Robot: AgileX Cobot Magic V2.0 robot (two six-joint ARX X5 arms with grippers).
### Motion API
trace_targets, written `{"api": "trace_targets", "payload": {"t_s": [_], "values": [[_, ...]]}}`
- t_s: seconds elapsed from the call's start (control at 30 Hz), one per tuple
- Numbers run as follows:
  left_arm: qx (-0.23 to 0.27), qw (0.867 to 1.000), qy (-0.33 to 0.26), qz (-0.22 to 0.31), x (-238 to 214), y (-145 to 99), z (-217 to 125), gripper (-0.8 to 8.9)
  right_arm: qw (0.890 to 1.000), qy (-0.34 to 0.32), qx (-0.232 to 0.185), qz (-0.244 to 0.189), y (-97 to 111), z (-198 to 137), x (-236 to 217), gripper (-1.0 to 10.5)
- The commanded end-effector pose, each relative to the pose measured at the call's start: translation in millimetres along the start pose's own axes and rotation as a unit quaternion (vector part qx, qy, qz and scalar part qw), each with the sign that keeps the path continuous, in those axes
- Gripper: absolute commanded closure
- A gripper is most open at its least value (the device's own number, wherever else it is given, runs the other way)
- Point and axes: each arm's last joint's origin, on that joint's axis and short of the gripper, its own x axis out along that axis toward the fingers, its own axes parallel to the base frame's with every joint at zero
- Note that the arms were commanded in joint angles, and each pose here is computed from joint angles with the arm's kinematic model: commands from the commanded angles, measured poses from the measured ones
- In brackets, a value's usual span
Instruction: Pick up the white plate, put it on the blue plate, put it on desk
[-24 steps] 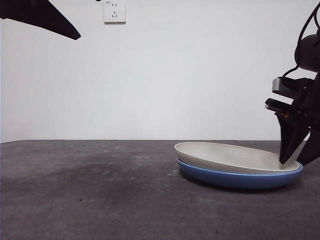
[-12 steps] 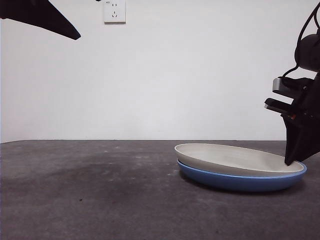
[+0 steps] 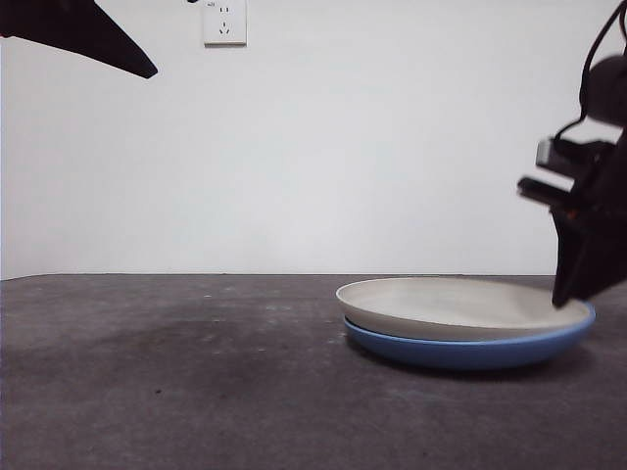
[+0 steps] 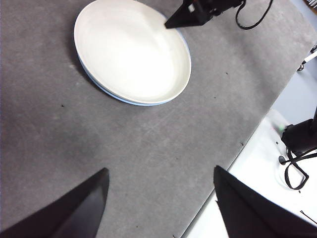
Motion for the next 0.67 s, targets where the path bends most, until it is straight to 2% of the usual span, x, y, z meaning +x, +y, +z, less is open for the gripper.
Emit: {"api": "trace_targets", "payload": {"t_s": [0.03, 0.27, 0.43, 0.67], "values": [[0.011, 1.0, -0.004, -0.005, 0, -2, 3, 4.72, 0.999, -0.032, 0.001, 0.013, 7, 6, -14, 9.4], [0.011, 1.0, -0.004, -0.005, 0, -2, 3, 4.72, 0.993, -0.093, -0.001, 0.065, 23, 11, -47, 9.4], [0.011, 1.0, -0.004, -0.005, 0, -2, 3, 4.72, 0.991, -0.107, -0.009, 0.08, 38, 16, -56, 9.4], [0.011, 1.0, -0.004, -0.005, 0, -2, 3, 4.72, 0.987, -0.126, -0.036, 0.095, 71, 24, -57, 9.4]]}}
